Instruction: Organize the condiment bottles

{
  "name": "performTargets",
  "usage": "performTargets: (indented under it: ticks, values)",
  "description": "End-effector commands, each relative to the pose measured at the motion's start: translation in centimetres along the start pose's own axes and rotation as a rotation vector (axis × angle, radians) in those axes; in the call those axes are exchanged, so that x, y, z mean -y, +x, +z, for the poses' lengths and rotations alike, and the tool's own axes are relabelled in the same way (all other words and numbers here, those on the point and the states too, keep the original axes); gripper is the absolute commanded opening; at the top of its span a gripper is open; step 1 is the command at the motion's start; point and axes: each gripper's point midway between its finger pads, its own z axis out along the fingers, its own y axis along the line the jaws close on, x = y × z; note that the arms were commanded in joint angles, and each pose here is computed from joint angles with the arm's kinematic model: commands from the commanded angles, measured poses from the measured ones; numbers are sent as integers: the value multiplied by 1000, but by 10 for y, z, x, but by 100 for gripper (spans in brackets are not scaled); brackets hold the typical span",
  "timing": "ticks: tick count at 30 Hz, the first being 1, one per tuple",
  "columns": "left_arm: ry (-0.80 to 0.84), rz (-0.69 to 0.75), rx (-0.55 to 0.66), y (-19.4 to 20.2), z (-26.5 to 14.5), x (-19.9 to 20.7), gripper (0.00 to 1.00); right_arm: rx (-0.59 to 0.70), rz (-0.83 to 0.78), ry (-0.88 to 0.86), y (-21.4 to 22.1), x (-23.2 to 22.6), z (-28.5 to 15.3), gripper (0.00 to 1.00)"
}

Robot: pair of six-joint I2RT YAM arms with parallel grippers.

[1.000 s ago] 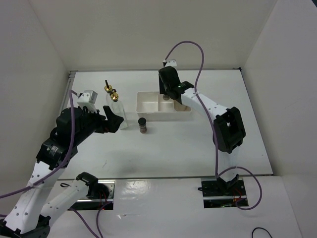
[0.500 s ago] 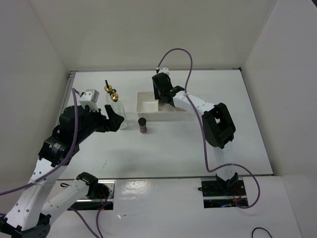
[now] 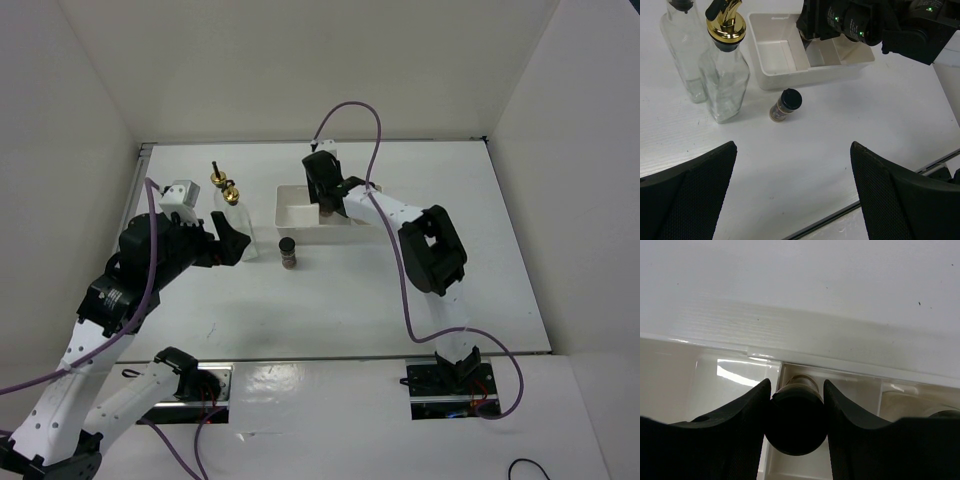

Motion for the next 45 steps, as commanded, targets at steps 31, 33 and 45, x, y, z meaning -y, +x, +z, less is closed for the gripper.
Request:
performTargets:
  ticks: [31,33,45]
  values:
    - [53,2,65,-12,-21,11,100,144,84,-221,-53,-16,-168,97]
    - [41,-8,58,-9,-18,8,100,103,57,-272,-31,-33,-179,97]
    - [44,2,89,-17,-27,10,100,17,-2,-441,23,-98,-190,97]
